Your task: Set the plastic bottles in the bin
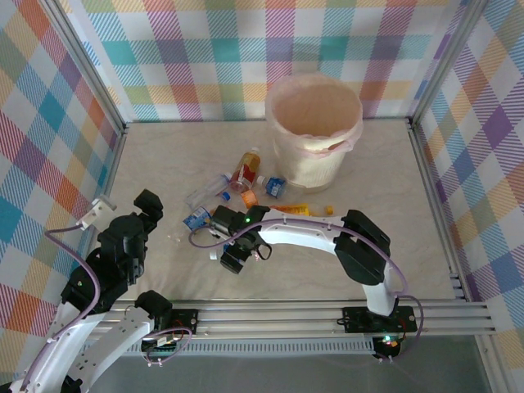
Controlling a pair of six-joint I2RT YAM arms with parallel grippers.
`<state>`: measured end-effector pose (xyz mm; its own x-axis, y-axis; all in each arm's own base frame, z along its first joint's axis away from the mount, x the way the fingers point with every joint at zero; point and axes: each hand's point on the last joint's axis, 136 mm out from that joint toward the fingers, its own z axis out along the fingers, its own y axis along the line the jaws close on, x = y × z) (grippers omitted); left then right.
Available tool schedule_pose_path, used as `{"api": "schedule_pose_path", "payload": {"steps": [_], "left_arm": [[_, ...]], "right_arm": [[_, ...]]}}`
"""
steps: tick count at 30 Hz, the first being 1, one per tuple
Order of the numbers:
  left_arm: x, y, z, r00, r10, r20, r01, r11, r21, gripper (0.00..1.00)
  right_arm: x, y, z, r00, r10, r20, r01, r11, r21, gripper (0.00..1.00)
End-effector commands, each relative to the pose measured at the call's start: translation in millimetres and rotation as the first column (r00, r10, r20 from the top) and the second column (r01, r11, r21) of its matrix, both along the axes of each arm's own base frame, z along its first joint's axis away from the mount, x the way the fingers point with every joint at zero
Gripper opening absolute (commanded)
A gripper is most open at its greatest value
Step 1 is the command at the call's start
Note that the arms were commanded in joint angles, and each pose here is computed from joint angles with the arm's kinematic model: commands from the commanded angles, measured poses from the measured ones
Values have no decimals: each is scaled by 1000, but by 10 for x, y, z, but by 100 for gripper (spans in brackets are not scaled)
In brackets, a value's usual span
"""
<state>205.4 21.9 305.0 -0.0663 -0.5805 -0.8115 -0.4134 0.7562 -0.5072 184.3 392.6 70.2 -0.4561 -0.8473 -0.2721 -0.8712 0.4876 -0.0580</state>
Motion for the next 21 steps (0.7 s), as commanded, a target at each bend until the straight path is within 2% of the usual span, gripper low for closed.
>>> {"api": "schedule_pose_path", "payload": {"steps": [1,21], "left_arm": [[-19,64,-59,999,35,-14,-35,999,15,100],[-1,53,-81,999,35,-14,-34,999,14,100]], "right_arm": [[-24,28,9,999,42,18,-41,999,-28,100],[-192,75,-306,996,79,-41,-82,993,-82,98]]}}
